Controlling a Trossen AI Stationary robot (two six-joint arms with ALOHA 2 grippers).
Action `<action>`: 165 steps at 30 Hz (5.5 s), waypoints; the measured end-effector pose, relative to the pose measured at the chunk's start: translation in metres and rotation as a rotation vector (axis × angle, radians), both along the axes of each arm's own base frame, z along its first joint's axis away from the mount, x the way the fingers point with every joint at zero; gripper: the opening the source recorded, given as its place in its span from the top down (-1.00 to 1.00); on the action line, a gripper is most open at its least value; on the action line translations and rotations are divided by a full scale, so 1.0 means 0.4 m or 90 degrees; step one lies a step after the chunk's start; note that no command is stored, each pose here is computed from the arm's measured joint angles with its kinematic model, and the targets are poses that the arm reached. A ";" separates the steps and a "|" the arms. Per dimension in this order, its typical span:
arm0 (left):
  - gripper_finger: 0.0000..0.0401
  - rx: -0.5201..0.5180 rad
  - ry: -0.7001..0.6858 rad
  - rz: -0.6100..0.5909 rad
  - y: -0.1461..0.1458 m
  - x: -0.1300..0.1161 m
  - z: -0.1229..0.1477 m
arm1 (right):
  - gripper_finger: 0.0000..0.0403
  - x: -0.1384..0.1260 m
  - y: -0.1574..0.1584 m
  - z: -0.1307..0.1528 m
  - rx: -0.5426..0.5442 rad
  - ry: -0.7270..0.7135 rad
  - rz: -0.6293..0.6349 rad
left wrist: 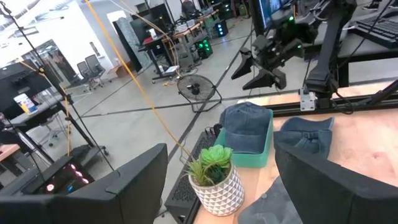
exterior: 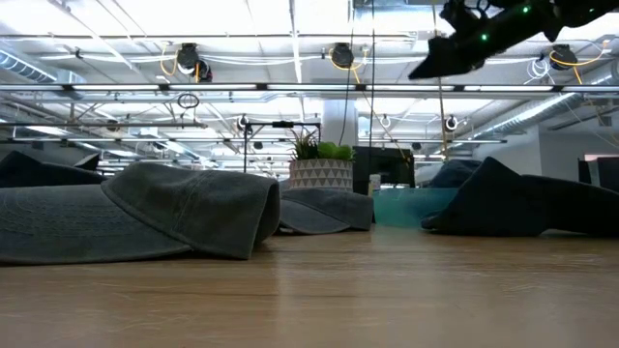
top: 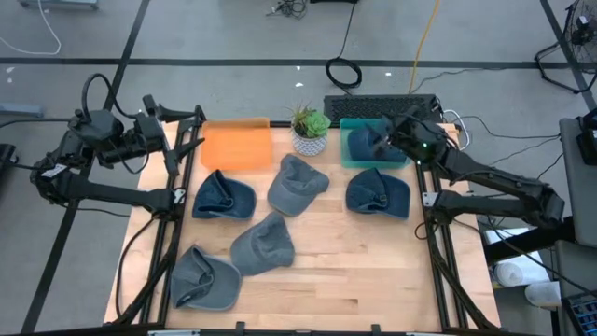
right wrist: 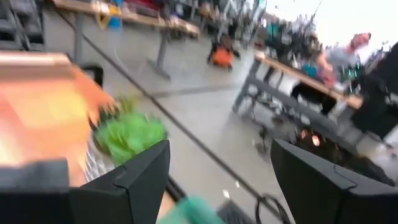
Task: Pick & Place hat
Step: Put the right blue cap into the light blue bin
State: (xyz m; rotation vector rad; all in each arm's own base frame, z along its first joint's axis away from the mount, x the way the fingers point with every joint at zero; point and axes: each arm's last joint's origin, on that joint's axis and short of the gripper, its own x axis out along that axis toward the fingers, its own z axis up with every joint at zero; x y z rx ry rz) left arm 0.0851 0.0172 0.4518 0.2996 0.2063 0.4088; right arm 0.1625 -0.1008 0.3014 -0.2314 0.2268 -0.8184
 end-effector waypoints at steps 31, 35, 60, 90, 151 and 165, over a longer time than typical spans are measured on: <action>-0.63 -0.184 0.178 0.018 -0.006 -0.024 -0.087 | -0.33 0.105 0.120 0.130 -0.023 -0.221 0.152; -0.58 -0.190 0.179 0.001 -0.008 -0.023 -0.087 | -0.33 0.143 0.142 0.169 -0.003 -0.171 0.173; -0.92 -0.178 0.221 -0.084 -0.008 0.075 -0.093 | -0.33 0.190 0.249 0.397 0.063 -0.197 0.152; -0.89 -0.332 0.227 -0.130 -0.003 0.334 -0.154 | -0.33 0.028 0.350 0.330 0.319 0.057 0.264; -0.89 -0.337 0.234 -0.113 -0.002 0.331 -0.158 | -0.53 0.046 0.395 0.062 0.464 0.672 0.095; -0.89 -0.363 0.229 -0.101 -0.002 0.330 -0.159 | -0.53 0.055 0.417 -0.030 0.501 0.688 0.115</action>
